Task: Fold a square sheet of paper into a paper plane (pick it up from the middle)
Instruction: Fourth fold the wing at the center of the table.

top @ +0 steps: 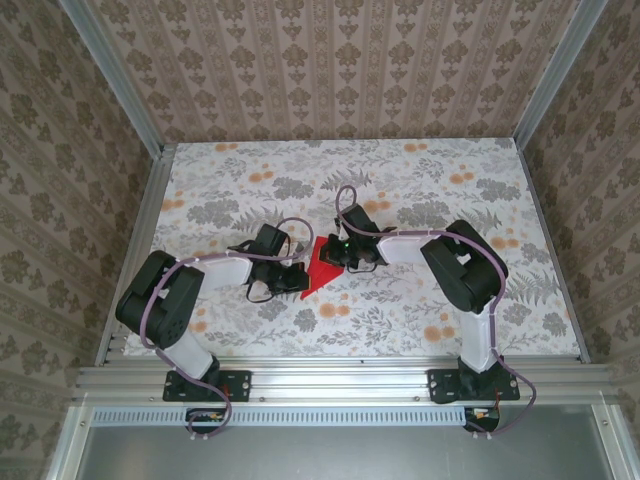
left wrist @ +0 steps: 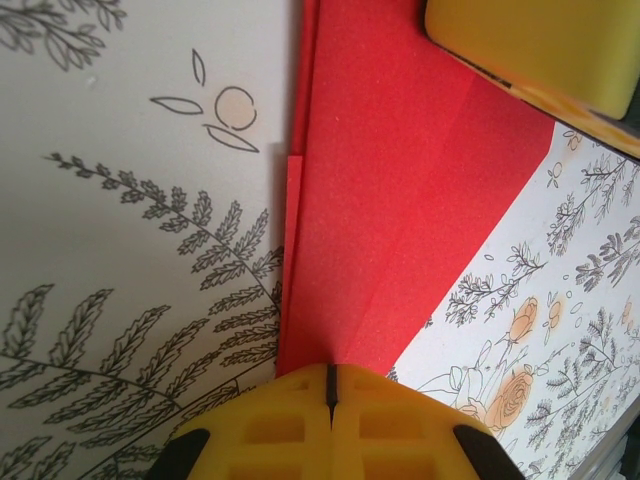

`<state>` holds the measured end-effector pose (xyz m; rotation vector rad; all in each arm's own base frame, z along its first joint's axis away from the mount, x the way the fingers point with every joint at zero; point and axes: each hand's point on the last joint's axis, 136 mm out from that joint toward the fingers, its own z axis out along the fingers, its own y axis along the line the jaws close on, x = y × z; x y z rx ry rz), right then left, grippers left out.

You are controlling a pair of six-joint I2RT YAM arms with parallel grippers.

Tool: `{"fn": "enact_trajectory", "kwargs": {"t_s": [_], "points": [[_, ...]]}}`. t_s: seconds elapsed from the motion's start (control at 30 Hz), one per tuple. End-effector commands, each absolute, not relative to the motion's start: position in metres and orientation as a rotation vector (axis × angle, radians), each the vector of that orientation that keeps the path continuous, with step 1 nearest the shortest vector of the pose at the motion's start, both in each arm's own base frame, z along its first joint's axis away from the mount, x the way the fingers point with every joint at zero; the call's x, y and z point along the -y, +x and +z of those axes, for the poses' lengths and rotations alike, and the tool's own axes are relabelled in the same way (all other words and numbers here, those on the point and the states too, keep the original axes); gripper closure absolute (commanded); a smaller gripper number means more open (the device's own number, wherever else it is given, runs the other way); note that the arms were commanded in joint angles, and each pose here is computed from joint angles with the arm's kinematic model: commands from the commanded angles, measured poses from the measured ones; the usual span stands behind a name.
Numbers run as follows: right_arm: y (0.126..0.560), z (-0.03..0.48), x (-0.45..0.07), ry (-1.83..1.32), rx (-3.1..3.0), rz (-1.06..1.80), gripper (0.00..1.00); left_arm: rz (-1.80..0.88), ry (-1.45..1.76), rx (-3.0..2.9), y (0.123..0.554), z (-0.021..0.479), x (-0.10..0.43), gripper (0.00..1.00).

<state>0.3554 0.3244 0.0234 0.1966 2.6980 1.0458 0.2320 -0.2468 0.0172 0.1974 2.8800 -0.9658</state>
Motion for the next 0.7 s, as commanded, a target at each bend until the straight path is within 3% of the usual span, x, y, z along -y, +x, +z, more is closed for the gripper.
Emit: {"fn": "enact_trajectory", "kwargs": {"t_s": [0.0, 0.37, 0.67], "points": [[0.350, 0.003, -0.316, 0.226, -2.754, 1.006, 1.00, -0.837, 0.114, -3.015, 0.213, -0.001, 0.228, 1.00], [0.343, -0.027, -0.307, 0.268, -2.826, 0.943, 1.00, -1.091, 0.150, -2.733, 0.257, 0.066, 0.270, 0.77], [0.343, -0.035, -0.304, 0.301, -2.844, 0.943, 1.00, -1.119, 0.114, -2.727, 0.273, 0.053, 0.280, 0.71]]}}
